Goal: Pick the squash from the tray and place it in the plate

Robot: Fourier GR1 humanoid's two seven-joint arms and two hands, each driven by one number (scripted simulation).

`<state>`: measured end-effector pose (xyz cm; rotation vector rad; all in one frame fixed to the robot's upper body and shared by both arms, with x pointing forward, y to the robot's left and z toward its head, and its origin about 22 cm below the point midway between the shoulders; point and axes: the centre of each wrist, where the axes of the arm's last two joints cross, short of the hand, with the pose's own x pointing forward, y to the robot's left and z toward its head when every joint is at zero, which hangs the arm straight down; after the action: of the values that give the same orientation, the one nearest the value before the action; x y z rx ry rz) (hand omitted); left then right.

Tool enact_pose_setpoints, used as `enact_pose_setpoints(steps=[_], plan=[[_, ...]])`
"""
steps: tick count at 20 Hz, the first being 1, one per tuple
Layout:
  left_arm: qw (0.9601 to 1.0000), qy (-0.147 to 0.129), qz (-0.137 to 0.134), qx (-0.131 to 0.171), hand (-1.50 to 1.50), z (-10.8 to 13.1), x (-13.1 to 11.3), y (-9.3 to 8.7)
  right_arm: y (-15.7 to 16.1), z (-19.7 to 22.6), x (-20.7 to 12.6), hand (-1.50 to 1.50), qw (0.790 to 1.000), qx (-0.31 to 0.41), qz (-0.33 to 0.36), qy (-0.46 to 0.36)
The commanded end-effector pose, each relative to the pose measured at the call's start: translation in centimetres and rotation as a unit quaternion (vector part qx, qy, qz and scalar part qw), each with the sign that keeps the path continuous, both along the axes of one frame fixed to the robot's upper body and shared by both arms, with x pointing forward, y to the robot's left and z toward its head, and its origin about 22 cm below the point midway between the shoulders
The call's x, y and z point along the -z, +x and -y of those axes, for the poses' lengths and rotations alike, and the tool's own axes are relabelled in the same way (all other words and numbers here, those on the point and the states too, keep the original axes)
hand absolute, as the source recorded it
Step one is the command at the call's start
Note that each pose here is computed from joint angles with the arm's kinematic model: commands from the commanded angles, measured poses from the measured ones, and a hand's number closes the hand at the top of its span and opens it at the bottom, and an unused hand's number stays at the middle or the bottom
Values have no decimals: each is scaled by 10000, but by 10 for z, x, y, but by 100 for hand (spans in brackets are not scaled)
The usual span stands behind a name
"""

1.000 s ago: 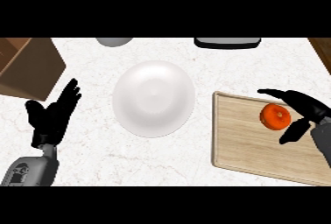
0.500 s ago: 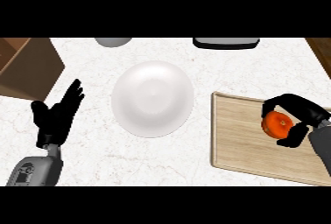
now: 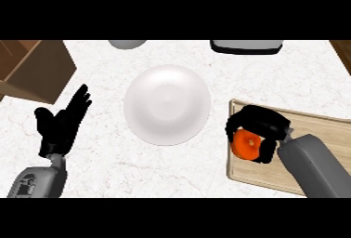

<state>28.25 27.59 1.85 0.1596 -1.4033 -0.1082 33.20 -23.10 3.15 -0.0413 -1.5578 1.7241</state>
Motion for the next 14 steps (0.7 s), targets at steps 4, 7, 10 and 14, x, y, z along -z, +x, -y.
enact_pose_setpoints(steps=[4, 7, 10, 14], plan=[[9999, 5, -60, -131, 0, -12, 5, -5, -81, -158, -20, 150, 9402, -2958, 760, 1507], [9994, -29, -48, -327, 0, -18, 13, -11, -108, -152, -33, 150, 9354, -2351, 1193, 2359], [9996, -17, -47, -279, 0, -7, 5, -4, -128, -149, -59, 150, 9283, -1812, 1571, 2842], [9999, -68, -8, -92, 0, -25, 16, -12, -109, -128, -84, 150, 9403, -1121, 1527, 2829]])
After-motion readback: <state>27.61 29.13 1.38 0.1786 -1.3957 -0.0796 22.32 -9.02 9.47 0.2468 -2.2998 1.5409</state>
